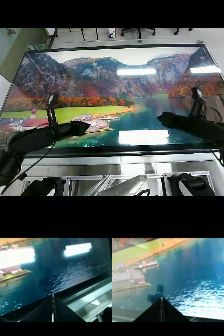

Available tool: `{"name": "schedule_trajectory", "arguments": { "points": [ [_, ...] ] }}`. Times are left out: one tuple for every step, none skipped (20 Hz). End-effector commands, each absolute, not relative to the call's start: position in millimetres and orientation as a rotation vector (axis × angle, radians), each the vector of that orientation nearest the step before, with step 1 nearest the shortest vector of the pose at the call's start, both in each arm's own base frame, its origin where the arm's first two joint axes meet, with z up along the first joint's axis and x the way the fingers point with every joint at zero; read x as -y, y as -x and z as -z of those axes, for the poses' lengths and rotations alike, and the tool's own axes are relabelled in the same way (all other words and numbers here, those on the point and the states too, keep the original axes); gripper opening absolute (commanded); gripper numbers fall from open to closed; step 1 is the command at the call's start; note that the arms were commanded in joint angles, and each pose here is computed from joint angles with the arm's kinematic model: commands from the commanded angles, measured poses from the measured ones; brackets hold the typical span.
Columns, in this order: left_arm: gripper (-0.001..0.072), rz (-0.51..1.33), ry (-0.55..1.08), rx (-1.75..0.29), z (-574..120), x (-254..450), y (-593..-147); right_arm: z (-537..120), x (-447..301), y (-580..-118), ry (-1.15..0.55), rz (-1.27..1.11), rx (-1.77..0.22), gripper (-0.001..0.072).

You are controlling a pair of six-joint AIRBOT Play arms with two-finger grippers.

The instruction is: Fold the shirts.

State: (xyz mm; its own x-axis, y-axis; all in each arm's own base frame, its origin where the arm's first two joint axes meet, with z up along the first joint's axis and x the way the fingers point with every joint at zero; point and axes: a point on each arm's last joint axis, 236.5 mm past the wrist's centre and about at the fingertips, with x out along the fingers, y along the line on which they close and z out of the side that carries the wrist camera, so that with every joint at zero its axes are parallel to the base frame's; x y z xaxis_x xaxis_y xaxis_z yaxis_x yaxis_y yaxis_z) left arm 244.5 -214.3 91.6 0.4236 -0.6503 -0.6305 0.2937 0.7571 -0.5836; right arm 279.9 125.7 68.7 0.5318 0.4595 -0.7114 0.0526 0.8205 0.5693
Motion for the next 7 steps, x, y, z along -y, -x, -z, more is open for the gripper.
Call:
{"name": "schedule_trajectory", "arguments": {
  "points": [
    [0.0017, 0.606, 0.450, -0.942, -85, 212, -233, -60, -146, -268, -0.575, -0.307, -1.022, 0.0019],
    [0.0017, 0.604, 0.454, -0.930, -86, 209, -231, -60, -146, -268, -0.575, -0.307, -1.022, 0.0019],
    [0.0017, 0.599, 0.457, -0.921, -86, 206, -229, -60, -146, -268, -0.574, -0.307, -1.023, 0.0019],
    [0.0017, 0.595, 0.461, -0.914, -85, 203, -227, -60, -146, -268, -0.574, -0.307, -1.022, 0.0019],
    [0.0017, 0.588, 0.465, -0.908, -84, 200, -226, -60, -146, -267, -0.574, -0.307, -1.023, 0.0019],
    [0.0017, 0.575, 0.481, -0.908, -83, 196, -226, -60, -146, -268, -0.574, -0.307, -1.023, 0.0019],
    [0.0017, 0.560, 0.494, -0.903, -82, 192, -226, -60, -146, -268, -0.574, -0.307, -1.023, 0.0019]
  ]
}}
